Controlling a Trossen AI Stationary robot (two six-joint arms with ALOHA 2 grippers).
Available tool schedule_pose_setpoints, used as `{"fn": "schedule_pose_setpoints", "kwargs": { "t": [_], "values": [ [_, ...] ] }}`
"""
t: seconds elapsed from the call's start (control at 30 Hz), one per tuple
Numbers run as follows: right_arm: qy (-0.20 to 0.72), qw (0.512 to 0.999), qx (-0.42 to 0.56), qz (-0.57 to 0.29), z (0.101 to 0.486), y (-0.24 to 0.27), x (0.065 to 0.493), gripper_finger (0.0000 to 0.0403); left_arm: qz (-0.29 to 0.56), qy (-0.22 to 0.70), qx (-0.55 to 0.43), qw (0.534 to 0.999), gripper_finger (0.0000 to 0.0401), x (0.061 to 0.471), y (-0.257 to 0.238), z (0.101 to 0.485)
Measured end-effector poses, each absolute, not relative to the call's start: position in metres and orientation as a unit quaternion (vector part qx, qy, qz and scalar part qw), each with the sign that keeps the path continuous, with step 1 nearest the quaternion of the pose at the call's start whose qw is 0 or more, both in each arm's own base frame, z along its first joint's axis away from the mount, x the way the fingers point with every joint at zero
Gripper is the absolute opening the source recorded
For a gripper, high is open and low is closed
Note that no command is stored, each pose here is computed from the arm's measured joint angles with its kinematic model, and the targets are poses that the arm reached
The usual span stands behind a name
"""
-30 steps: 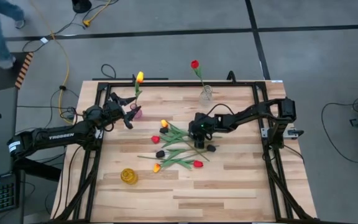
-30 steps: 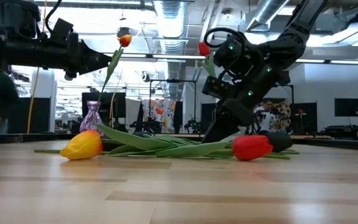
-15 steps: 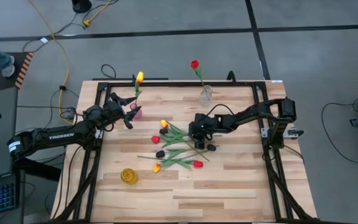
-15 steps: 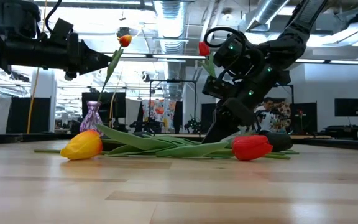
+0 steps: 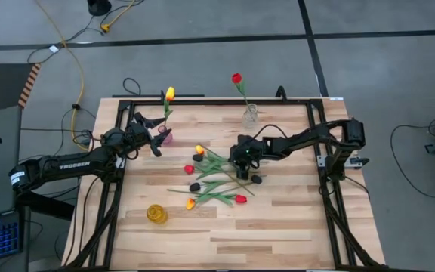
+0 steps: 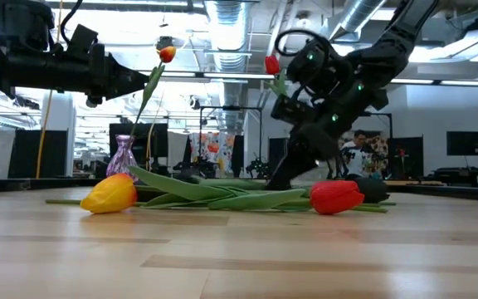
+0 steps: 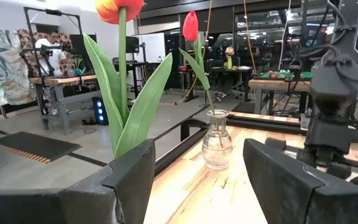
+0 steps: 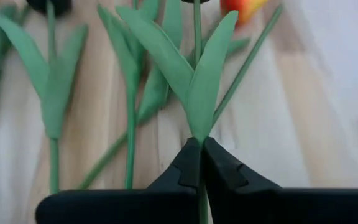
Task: Sort flowers into vase by color
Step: Put the top black tulip into the yellow vase
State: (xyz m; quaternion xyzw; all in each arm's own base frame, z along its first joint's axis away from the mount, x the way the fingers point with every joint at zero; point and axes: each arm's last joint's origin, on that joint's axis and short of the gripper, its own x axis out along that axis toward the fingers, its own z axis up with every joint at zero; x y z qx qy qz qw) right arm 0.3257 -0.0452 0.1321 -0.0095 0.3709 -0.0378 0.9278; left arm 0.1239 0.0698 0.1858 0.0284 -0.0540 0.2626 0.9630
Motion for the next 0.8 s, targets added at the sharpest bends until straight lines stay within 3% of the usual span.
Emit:
{"fn": "schedule_pose_setpoints", "kwargs": {
  "t": [0.4,0.8],
  "values": [
    [0.297,0.954,-0.017,-0.042,0.177,-0.044,0.319,0.0035,0.248,-0.055,0.030,0.967,0.0233,0.124,0.069,0.186],
    [0.118,0.989,-0.072,-0.048,0.230,-0.044,0.321,0.0035,0.139,-0.086,0.040,0.986,0.0233,0.127,0.060,0.192]
  ]
}}
